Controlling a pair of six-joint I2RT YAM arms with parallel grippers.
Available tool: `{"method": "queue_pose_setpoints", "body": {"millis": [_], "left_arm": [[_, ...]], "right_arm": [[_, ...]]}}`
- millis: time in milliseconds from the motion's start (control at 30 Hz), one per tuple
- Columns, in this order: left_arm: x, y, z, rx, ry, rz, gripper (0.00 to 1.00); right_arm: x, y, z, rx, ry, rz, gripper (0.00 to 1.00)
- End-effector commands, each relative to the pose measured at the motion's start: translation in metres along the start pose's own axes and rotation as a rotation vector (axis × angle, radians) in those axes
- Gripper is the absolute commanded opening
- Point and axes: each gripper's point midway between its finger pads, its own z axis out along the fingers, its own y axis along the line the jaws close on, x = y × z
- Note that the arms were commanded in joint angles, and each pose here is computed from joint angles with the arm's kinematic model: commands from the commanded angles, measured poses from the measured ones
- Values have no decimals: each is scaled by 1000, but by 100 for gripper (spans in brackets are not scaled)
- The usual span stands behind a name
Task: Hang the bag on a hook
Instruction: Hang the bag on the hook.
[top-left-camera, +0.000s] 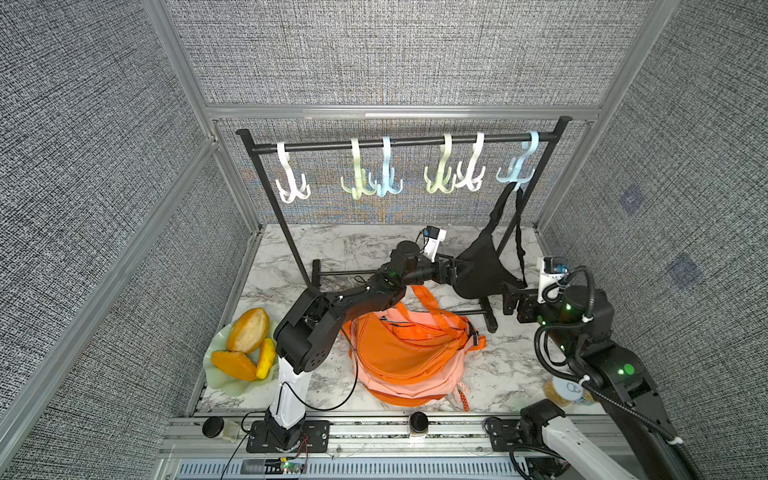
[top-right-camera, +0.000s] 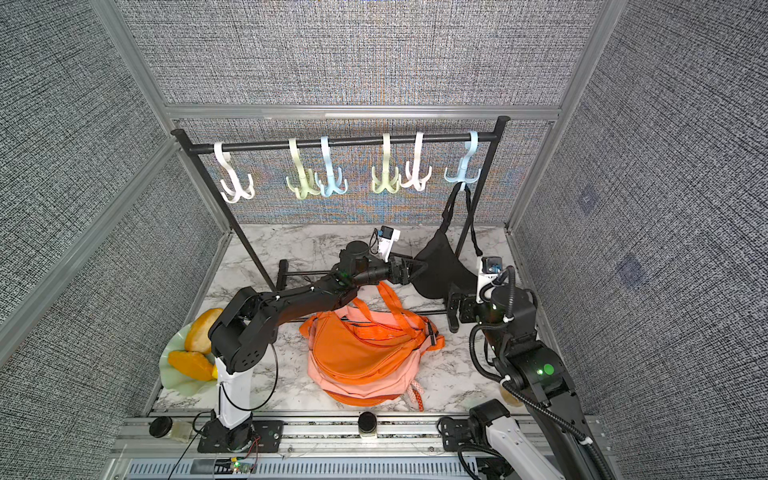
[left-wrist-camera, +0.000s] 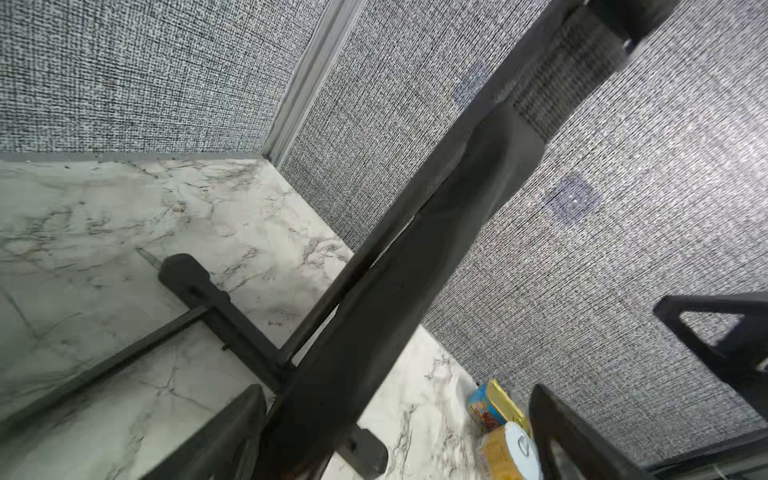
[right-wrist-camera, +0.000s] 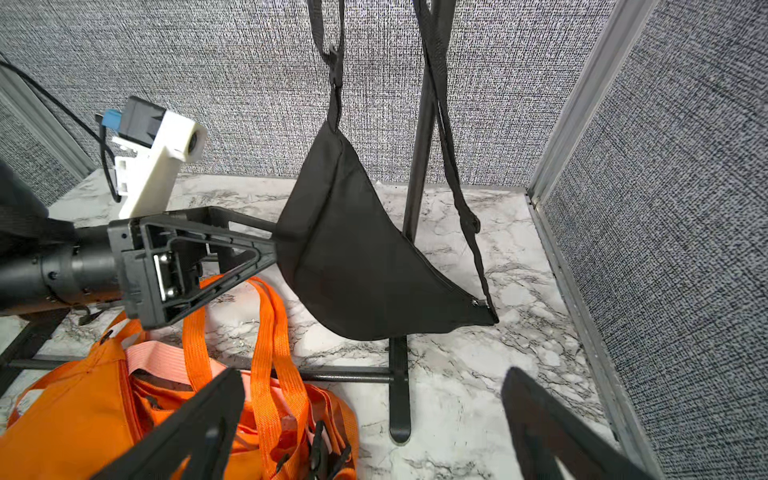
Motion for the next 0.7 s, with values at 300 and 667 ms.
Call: {"method": "queue_pose_setpoints", "body": {"millis": [300,667], "left_arm": [[3,-13,-58,-127,-11,63,99],[23,-19,-147,-328,-96,98,99]], "right_arm": [[24,19,-10,-122,22,40,99],[39,47,-8,-234,84,15,99]]}}
